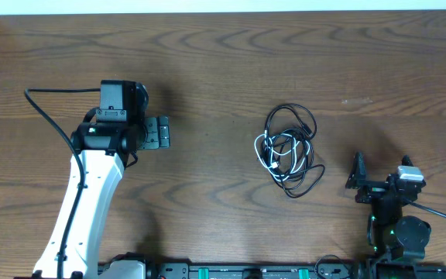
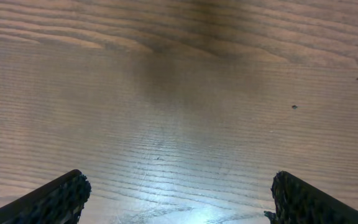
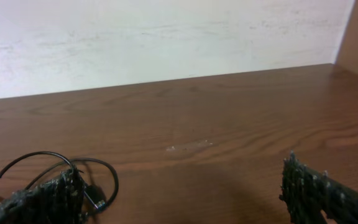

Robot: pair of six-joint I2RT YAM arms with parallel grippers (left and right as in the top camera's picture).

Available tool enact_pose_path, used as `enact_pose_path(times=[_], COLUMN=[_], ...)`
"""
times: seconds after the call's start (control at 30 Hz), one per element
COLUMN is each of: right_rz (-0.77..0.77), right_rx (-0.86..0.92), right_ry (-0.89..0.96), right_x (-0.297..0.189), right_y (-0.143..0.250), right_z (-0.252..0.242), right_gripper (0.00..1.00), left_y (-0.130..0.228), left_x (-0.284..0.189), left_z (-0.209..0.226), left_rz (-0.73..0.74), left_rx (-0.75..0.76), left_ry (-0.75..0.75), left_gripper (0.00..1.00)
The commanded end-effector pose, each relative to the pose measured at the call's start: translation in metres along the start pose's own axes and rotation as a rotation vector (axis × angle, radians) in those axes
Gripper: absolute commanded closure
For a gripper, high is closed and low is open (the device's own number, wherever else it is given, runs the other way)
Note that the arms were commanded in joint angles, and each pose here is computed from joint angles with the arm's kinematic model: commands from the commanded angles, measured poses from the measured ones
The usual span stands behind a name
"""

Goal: Untangle cables

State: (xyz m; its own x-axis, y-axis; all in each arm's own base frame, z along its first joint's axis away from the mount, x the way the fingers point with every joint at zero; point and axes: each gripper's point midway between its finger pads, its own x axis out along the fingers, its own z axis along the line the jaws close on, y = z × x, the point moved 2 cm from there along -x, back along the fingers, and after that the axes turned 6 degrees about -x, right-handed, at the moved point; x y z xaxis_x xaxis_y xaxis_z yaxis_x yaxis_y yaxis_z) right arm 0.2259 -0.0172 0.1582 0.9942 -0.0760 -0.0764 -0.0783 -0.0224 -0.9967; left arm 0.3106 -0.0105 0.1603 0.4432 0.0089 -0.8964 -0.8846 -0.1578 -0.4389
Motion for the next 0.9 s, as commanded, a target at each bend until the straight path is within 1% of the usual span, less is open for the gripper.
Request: enact_pose_path(times=[0.0,0.87], right_rz=[0.001,0.001], right_rx=[0.012,0.012], right_ry=[0.013,0.013], right_x=[-0.0002,-0.0002], right_y=[0.0006,0.0006], right_z=[-0.0018,-0.0018], right_gripper=[0.01,0.01], left_y=[-0.0094,-0.0094], left_x=[-0.0039,-0.0028], left_z=[-0.0046,-0.0056], left_rz=[-0.024,-0.023], left_rx=[-0.013,-0.014], left_ry=[0.023,0.029], left_gripper=[0.06,0.06])
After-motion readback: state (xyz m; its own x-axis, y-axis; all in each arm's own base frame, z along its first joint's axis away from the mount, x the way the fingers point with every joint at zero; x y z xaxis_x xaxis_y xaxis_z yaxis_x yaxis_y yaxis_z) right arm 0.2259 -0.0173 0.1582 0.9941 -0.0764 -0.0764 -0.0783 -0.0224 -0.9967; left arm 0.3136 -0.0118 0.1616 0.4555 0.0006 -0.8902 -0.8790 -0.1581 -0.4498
